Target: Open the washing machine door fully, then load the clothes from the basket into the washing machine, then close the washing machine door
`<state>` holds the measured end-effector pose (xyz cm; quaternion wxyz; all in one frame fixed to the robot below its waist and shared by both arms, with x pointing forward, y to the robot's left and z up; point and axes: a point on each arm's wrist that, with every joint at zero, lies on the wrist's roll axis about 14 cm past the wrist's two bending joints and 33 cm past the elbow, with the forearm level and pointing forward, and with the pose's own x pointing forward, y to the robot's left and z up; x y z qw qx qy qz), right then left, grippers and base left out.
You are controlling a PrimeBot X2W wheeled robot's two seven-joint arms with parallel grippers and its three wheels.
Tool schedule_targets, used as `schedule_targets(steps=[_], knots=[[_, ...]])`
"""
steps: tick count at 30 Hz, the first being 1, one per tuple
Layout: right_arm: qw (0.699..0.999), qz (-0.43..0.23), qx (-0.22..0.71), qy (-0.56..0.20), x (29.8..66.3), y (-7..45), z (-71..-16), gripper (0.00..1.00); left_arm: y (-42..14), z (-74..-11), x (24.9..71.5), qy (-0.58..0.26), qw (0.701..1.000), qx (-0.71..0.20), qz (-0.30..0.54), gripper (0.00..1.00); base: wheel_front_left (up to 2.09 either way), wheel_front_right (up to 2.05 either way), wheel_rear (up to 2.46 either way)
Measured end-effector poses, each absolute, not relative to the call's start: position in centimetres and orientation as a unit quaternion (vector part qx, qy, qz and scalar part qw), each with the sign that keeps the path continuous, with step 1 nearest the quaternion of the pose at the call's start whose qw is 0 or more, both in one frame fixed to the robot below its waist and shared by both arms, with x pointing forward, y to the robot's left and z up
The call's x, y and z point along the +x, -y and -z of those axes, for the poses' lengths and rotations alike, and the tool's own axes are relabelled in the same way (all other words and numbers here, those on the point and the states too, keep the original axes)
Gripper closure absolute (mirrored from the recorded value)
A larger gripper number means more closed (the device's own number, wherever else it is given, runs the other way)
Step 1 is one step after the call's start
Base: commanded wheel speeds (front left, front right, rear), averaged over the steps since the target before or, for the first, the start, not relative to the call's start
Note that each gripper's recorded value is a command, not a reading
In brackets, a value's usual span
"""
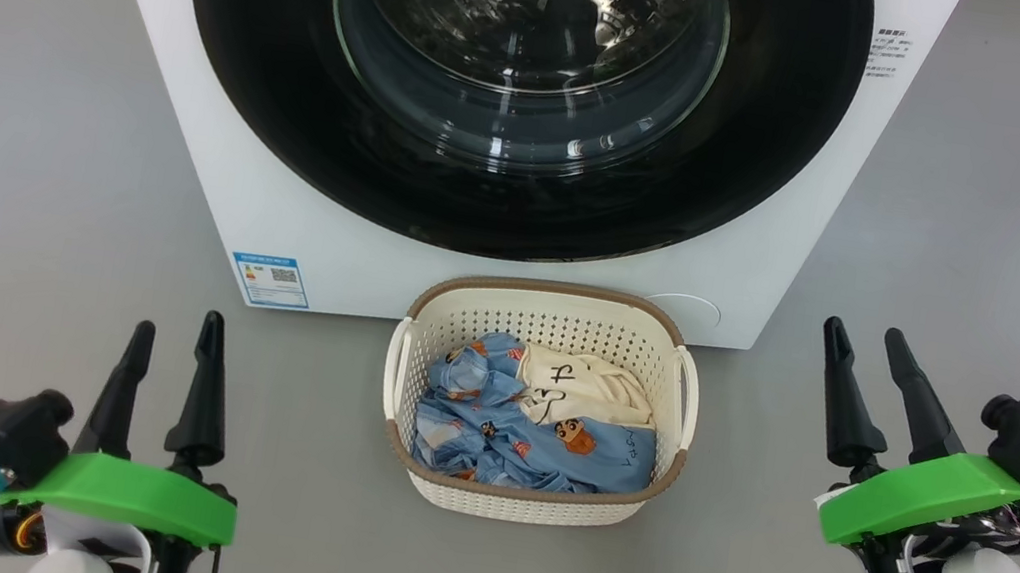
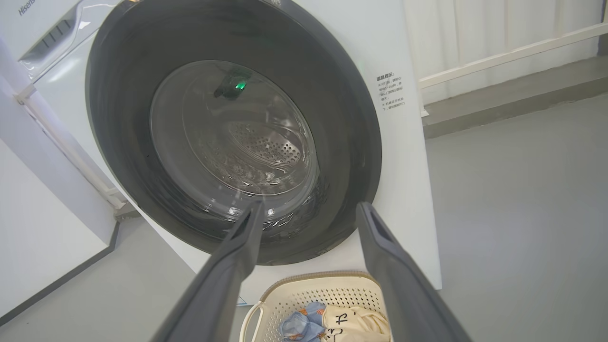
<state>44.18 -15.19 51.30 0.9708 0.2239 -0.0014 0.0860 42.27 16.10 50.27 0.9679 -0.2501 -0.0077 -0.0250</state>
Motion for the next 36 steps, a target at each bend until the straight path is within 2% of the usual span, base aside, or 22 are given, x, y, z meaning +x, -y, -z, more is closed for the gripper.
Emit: schedule_targets(steps=[20, 36], knots=[[0.986, -0.126, 0.108, 0.000, 45.1, 13.6, -50.5, 0.00, -14.8, -50.8, 43.2, 0.026, 0.986, -0.155, 0.053, 0.00, 0.00, 0.00, 0.00], [0.987, -0.125, 0.102, -0.006, 45.4, 13.7, -50.4, 0.00, -14.6, -50.8, 43.3, 0.024, 0.989, -0.138, 0.054, 0.00, 0.00, 0.00, 0.00]])
